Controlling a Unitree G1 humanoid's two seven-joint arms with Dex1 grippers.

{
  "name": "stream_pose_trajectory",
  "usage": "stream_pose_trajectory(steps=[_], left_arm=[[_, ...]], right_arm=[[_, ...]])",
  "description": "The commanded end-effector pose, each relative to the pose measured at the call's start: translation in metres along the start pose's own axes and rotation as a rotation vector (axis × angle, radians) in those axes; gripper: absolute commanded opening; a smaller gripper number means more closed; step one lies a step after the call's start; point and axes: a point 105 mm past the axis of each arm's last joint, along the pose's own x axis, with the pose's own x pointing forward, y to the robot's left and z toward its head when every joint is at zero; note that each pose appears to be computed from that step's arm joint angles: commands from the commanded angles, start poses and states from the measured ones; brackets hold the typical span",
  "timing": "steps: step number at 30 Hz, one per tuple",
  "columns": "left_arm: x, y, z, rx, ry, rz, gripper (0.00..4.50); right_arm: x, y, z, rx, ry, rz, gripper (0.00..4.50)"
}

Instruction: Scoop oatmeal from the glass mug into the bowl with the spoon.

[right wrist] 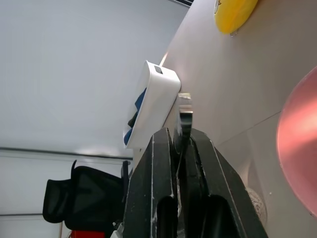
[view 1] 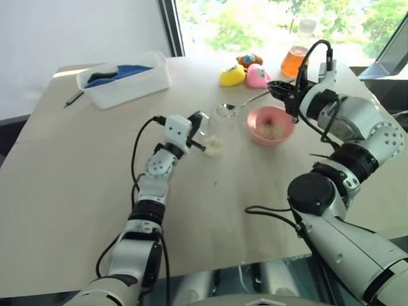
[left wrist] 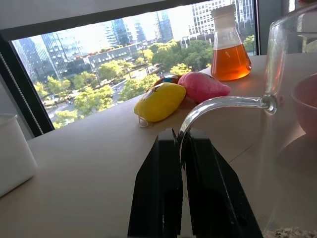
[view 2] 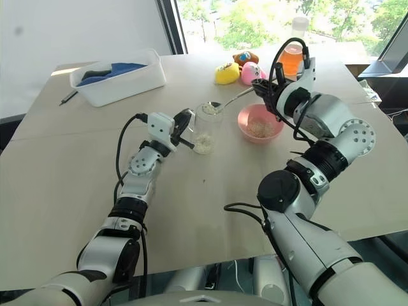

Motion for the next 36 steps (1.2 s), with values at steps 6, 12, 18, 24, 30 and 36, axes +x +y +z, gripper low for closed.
stream_pose_trajectory(steps=[6, 12, 18, 24, 30, 36], left_arm=[[-0.007, 0.011, -0.003, 0.013, 0.001, 0.014, 0.05], [-0.009, 0.014, -0.005, 0.017, 0.009, 0.016, 0.05], [-0.011, 0.014, -0.006, 0.018, 0.015, 0.018, 0.05], [-0.012, 0.016, -0.006, 0.022, 0.018, 0.023, 0.05], [-0.015, 0.016, -0.005, 0.034, 0.014, 0.028, 0.05], [-0.018, 0.016, -0.006, 0.033, 0.02, 0.034, 0.05]], right_arm=[[-0.017, 0.01, 0.02, 0.004, -0.107, 0.038, 0.0], [-0.031, -0.003, 0.042, 0.045, -0.189, -0.001, 0.0], [-0.04, -0.025, 0.065, 0.051, -0.23, -0.07, 0.0], [-0.032, -0.04, 0.063, -0.126, -0.212, -0.151, 0.0], [-0.021, -0.026, 0.064, -0.611, -0.243, -0.179, 0.0], [-0.011, 0.006, 0.035, -1.052, -0.163, -0.042, 0.0]])
